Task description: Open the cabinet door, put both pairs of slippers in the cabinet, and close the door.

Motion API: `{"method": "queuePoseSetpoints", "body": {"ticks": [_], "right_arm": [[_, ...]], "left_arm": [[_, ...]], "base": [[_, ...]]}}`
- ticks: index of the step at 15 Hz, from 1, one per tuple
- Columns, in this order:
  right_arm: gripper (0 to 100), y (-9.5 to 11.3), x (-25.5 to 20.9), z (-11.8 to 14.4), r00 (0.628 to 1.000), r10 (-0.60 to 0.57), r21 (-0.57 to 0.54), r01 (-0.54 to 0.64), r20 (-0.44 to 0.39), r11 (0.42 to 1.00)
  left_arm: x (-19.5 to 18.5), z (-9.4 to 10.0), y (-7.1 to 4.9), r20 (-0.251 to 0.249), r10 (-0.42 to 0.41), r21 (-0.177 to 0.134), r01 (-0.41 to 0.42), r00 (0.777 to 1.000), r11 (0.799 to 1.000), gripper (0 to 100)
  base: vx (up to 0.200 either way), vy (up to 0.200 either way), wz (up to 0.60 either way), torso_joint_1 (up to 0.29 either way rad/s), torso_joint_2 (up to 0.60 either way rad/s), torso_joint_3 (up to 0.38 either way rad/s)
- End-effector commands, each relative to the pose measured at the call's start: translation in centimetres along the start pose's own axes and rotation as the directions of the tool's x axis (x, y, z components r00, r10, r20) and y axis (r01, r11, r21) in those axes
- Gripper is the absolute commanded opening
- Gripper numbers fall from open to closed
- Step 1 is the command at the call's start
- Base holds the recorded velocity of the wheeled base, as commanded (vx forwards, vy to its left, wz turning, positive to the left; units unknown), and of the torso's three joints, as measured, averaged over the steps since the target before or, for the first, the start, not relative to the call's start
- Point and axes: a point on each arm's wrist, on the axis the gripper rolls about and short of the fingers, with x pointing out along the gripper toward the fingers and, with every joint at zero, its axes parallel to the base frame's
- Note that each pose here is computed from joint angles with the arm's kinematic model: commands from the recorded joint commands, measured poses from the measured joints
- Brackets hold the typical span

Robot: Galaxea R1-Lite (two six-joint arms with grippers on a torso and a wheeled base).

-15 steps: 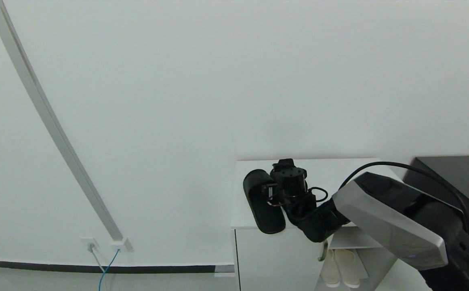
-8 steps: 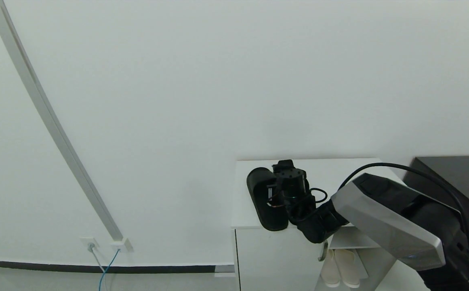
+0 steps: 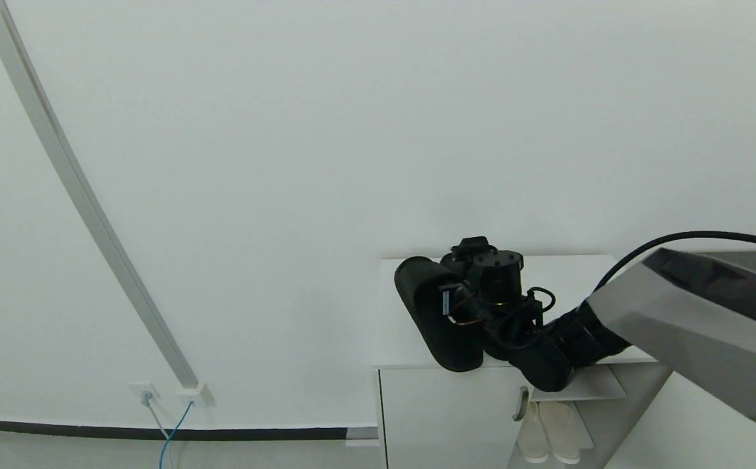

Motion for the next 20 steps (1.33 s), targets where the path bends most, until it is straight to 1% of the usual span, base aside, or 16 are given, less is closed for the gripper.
{"method": "queuePoseSetpoints", "body": {"ticks": [1, 4, 6, 8, 9, 11, 16, 19, 20], "right_arm": [[0, -0.5, -7.7, 5.3, 0.993, 0.106, -0.007, -0.105, 0.061, 0.994], [0, 0.1, -12.9, 6.5, 0.976, 0.205, -0.024, -0.204, 0.069, 0.979], [0, -0.1, -14.9, 6.5, 0.965, 0.257, -0.051, -0.254, 0.061, 0.966], [0, -0.3, -17.5, 6.8, 0.937, 0.343, -0.071, -0.338, 0.066, 0.938], [0, -0.5, -18.4, 6.9, 0.929, 0.365, -0.081, -0.359, 0.069, 0.93], [0, -0.9, -19.1, 6.3, 0.911, 0.409, -0.12, -0.402, 0.047, 0.908], [0, -1.2, -19.4, 4.4, 0.899, 0.437, -0.276, -0.427, -0.026, 0.861], [0, -1.2, -19.4, 4.4, 0.896, 0.444, -0.289, -0.432, -0.03, 0.854], [0, -1.2, -19.4, 4.4, 0.896, 0.444, -0.288, -0.433, -0.03, 0.854]], "left_arm": [[0.0, 0.0, 0.0, -0.001, 0.001, 0.0, -0.001, 1.0, 1.0, 0], [0.0, 0.0, 0.0, -0.001, -0.001, 0.0, 0.001, 1.0, 1.0, 0], [0.0, 0.0, 0.0, -0.001, 0.001, 0.0, -0.001, 1.0, 1.0, 0], [0.0, 0.0, 0.0, -0.001, 0.001, 0.0, -0.001, 1.0, 1.0, 0], [0.0, 0.0, 0.0, -0.001, 0.001, 0.0, -0.001, 1.0, 1.0, 0], [0.0, 0.0, 0.0, -0.001, 0.001, 0.0, -0.001, 1.0, 1.0, 0], [0.0, 0.0, 0.0, -0.001, 0.001, 0.0, -0.001, 1.0, 1.0, 0], [0.0, 0.0, 0.0, -0.001, 0.001, 0.0, -0.001, 1.0, 1.0, 0], [0.0, 0.0, 0.0, -0.001, 0.001, 0.0, -0.001, 1.0, 1.0, 0]], "base": [[0.0, 0.0, 0.0, 0.0, 0.0, 0.0], [0.0, 0.0, 0.0, 0.0, 0.0, 0.0], [0.0, 0.0, 0.0, 0.0, 0.0, 0.0], [0.0, 0.0, 0.0, 0.0, 0.0, 0.0], [0.0, 0.0, 0.0, 0.0, 0.0, 0.0], [0.0, 0.0, 0.0, 0.0, 0.0, 0.0], [0.0, 0.0, 0.0, 0.0, 0.0, 0.0], [0.0, 0.0, 0.0, 0.0, 0.0, 0.0], [-0.2, 0.0, 0.0, 0.002, 0.0, 0.007]]}}
